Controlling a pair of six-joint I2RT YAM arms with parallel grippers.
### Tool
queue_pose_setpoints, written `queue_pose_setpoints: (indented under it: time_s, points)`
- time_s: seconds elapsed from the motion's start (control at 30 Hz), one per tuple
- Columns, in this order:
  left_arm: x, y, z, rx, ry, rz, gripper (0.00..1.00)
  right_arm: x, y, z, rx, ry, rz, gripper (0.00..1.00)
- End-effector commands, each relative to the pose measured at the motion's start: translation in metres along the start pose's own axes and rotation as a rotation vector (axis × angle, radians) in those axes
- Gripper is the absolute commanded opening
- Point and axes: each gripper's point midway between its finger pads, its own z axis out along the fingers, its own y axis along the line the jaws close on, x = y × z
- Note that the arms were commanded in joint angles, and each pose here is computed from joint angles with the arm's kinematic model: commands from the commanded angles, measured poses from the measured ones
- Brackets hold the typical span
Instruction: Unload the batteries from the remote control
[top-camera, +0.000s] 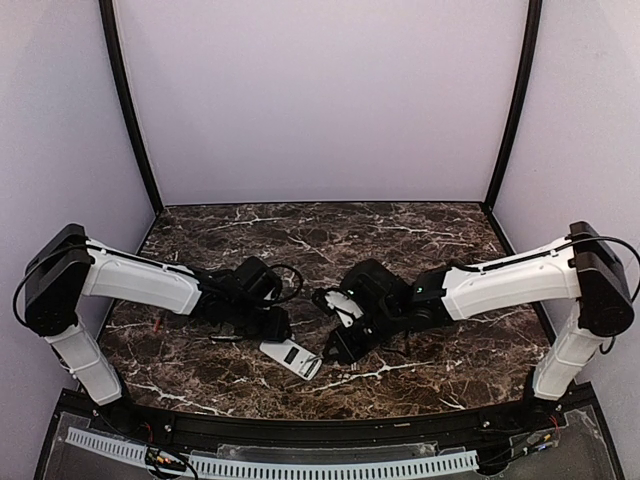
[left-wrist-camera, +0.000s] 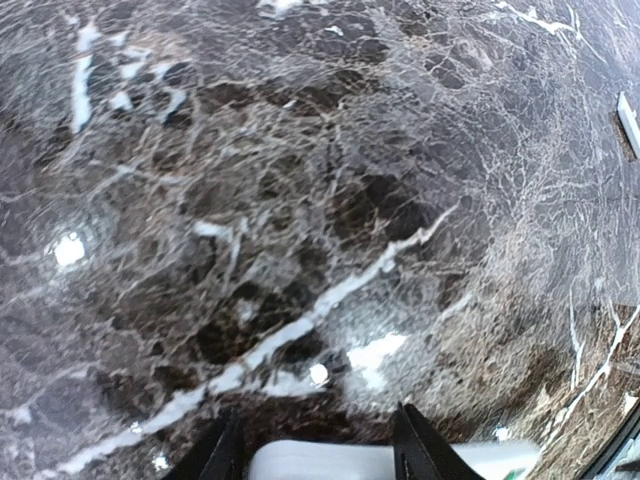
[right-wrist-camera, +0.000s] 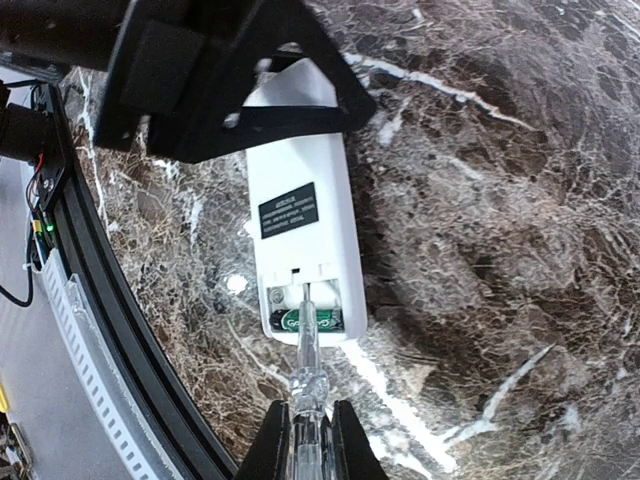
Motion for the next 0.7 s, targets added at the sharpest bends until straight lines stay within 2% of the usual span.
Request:
queue_pose_setpoints:
  time_s: [0.0, 0.27, 0.43, 0.67]
  points:
    - [0.024, 0.01, -0.015, -0.031, 0.061, 0.008, 0.5, -0.001, -0.055, -0.001, 0.183, 0.002, 0.05, 0.0]
    - [0.033, 0.018, -0.025, -0.026, 0.053, -0.017, 0.51, -0.029, -0.072, -0.011, 0.246, -0.029, 0.015, 0.0]
    - [0.025, 0.024, -0.038, -0.043, -0.009, -0.003, 0.51, -0.039, -0.071, -0.017, 0.239, -0.033, -0.023, 0.0]
    - [0.004, 0.018, -0.057, -0.043, -0.098, 0.152, 0.61, -0.042, -0.05, -0.027, 0.145, -0.019, -0.077, 0.0]
